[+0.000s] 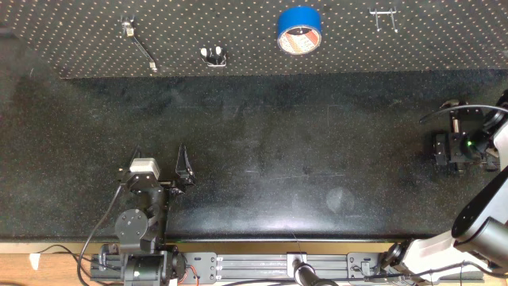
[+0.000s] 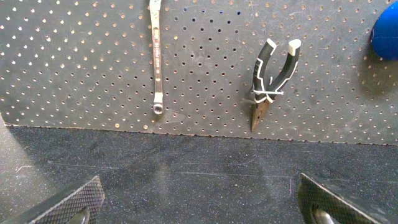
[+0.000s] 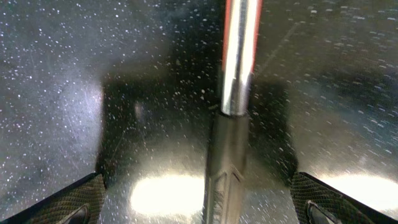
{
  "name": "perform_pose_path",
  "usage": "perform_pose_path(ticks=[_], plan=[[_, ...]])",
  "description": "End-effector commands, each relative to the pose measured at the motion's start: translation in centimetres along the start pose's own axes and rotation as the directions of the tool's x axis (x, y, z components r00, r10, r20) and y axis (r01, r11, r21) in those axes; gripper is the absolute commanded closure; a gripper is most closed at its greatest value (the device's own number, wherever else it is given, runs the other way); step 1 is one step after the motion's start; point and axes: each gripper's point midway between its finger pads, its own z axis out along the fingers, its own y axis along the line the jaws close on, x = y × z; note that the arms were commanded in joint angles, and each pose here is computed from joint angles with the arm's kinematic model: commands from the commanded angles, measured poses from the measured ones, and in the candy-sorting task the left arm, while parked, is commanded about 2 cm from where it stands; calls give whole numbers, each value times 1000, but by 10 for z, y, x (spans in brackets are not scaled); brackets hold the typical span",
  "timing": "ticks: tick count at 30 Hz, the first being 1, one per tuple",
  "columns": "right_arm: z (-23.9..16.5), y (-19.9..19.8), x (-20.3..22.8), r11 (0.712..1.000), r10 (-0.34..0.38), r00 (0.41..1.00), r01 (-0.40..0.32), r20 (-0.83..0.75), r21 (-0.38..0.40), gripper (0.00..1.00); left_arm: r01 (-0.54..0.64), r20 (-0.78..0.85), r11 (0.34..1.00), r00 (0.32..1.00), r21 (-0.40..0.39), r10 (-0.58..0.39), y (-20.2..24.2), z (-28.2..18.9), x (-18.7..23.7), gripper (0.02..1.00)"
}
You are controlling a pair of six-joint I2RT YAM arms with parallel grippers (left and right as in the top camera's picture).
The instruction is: Place Tools Onto Pegboard
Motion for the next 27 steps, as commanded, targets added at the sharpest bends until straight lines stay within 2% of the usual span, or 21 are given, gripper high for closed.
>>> perform_pose_path(ticks=[1,2,3,6,8,9,11,13,14,16,17,22,25,27], plan=[[17,5,4,999,-22,999,21,-28,-41,441,-10,-2,1000,1000,1,10,0,0,1,23],[17,4,3,999,-22,999,21,-25,-38,794,-10,-2,1000,1000,1,10,0,0,1,23],[17,4,3,999,-22,999,21,-23,-37,923,-9,-2,1000,1000,0,9,0,0,1,23],[10,0,-2,1000,-2,1000,2,3,-11,925,-10,-2,1000,1000,1,10,0,0,1,23],[-31,2,-25,999,35,987,-39,154,21,925,-9,-2,1000,1000,1,9,0,0,1,23],[-80,10,-47,995,85,940,-99,332,24,928,-9,-2,1000,1000,1,9,0,0,1,23],[-168,43,-69,983,156,793,-183,589,-14,928,-9,-2,1000,1000,1,9,0,0,1,23],[-223,87,-76,992,112,684,-123,721,-37,928,-9,-2,1000,1000,1,9,0,0,1,23],[-255,122,-78,997,73,604,-48,794,-56,925,-9,-2,1000,1000,0,9,0,0,1,23],[-278,155,-78,996,53,540,29,840,-81,928,-9,-2,1000,1000,1,9,0,0,1,23],[-279,166,-81,994,45,537,61,843,-92,928,-9,-2,1000,1000,1,9,0,0,1,23],[-228,185,-107,987,18,654,111,756,-120,928,-9,-2,1000,1000,1,9,0,0,1,23],[-211,202,-118,979,-31,674,168,738,-112,925,-9,-2,1000,1000,1,9,0,0,1,23],[-204,203,-123,981,-38,682,164,730,-102,928,-10,-2,1000,1000,1,10,0,0,1,23]])
